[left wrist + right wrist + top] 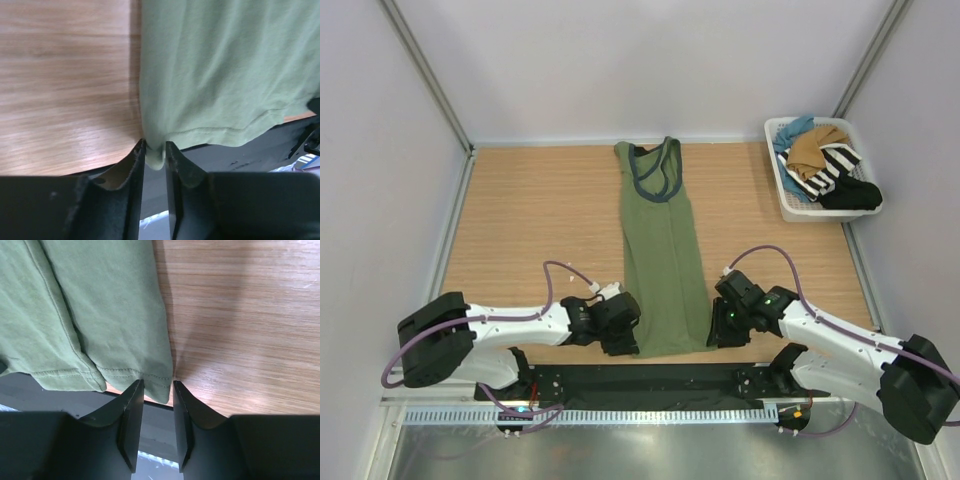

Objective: Fold and stack the tank tops
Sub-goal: Fold the tank top

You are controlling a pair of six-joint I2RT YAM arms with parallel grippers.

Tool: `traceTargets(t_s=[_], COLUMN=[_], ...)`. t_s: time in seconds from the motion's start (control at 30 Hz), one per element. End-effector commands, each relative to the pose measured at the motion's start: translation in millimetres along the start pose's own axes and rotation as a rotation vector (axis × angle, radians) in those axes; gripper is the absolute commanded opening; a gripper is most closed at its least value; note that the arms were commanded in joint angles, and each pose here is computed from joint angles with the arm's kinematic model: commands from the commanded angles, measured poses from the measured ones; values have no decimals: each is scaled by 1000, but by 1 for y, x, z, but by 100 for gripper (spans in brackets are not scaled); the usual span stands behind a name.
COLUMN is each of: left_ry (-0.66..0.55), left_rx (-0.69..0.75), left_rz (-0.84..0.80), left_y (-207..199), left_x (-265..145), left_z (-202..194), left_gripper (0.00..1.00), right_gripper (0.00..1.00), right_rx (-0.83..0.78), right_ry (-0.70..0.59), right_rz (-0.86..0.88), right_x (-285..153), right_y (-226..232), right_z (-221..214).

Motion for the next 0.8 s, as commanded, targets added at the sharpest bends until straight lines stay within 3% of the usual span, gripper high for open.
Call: traceTargets(t_s=[0.0,0.13,0.23,0.27,0.3,0.37,0.4,0.77], left_ry=[-23,-23,-27,-26,-24,-26,-28,-49], left_rx=[-9,-12,-11,-9,-11,-7,-2,7], left_rz=[1,12,28,26,27,23,16,-123], left_y=[7,10,12,11,10,8,5,-36], left_x=[-4,-2,1,2,3,1,-1,-45], left_z=[0,-1,0,0,0,-1,-2,10], left_gripper=[26,29,28,26,16,2,0,0], right_gripper=[36,36,29,26,16,5,1,1], right_rx=[-22,-26,-27,-27,-28,-34,-34,-106], right_ry=[-39,-32,-25,-23,-19,-18,-18,-175], right_rz=[25,24,25,29,32,44,44,59], right_x=[0,0,3,3,4,1,-1,-69], right_y=[5,6,5,6,7,9,10,39], right_z=[7,7,6,6,5,5,5,50])
Point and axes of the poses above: each gripper's point midway between its finger pads, its own x axis out along the fingers, its own y axis along the line the jaws close on, z = x × y, the point moved 1 cm from there along -x, back along the fingers, and after that the axes turned 7 degrees about -x, right-handed, at the moved point
